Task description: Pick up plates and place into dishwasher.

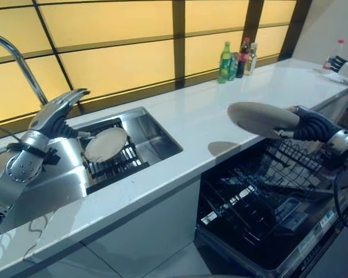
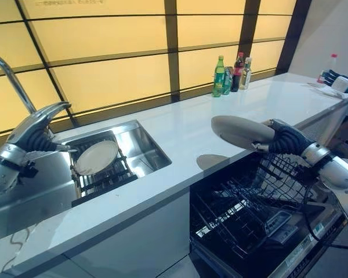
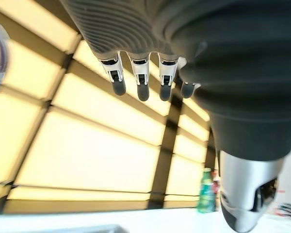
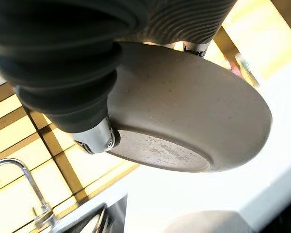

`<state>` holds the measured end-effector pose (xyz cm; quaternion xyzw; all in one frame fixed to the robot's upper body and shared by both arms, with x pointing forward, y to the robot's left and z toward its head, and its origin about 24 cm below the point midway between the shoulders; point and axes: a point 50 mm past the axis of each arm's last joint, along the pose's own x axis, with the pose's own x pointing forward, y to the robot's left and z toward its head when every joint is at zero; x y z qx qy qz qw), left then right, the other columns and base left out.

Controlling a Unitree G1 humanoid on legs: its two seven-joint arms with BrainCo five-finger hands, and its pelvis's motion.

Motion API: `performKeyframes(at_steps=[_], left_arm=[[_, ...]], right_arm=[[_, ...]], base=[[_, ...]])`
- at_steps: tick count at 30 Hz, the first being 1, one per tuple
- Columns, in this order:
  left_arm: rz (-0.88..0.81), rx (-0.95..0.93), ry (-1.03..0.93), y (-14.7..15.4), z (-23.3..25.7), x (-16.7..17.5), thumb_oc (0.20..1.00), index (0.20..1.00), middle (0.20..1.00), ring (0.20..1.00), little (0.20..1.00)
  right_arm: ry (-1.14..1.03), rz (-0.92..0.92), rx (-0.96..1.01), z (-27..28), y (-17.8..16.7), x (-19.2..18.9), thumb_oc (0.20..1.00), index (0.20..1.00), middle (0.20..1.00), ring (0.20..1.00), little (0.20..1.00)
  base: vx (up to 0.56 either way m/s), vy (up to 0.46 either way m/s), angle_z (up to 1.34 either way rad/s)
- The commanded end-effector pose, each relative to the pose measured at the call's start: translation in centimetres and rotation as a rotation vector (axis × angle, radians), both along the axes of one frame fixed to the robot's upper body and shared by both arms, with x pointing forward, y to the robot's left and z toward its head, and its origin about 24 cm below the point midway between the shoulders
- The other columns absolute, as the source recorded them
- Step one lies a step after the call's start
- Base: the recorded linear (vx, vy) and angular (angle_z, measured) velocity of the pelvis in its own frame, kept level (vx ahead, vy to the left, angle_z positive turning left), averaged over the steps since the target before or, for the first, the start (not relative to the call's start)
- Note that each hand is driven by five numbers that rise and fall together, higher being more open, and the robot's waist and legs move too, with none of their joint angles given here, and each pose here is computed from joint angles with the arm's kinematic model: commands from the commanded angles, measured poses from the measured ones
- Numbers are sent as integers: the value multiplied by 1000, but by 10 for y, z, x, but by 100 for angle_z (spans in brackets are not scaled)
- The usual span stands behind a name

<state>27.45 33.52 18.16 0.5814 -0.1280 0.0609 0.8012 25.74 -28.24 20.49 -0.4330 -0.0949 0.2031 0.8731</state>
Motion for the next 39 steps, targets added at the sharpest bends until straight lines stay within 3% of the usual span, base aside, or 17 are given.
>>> performKeyframes(at_steps=[1, 12, 29, 39], left_arm=[[161, -117, -82, 34, 9, -10, 1000, 1000, 1000, 1000, 1000], [220, -253, -16, 38, -16, -4, 1000, 1000, 1000, 1000, 1000], [49, -251, -5, -9, -11, 31, 1000, 1000, 1000, 1000, 1000], [-45, -252, 17, -30, -4, 43, 1000, 1000, 1000, 1000, 1000]], right_arm=[[131, 82, 165, -5, 3, -3, 200, 200, 200, 200, 200], [547, 69, 166, -92, 6, -1, 200, 200, 200, 200, 200], [693, -209, 57, -185, 29, 39, 200, 200, 200, 200, 200], [900, -395, 33, -231, 16, 29, 200, 200, 200, 200, 200]], base=[[-15, -8, -16], [-16, -4, -4], [-11, 8, 4], [11, 11, 11]])
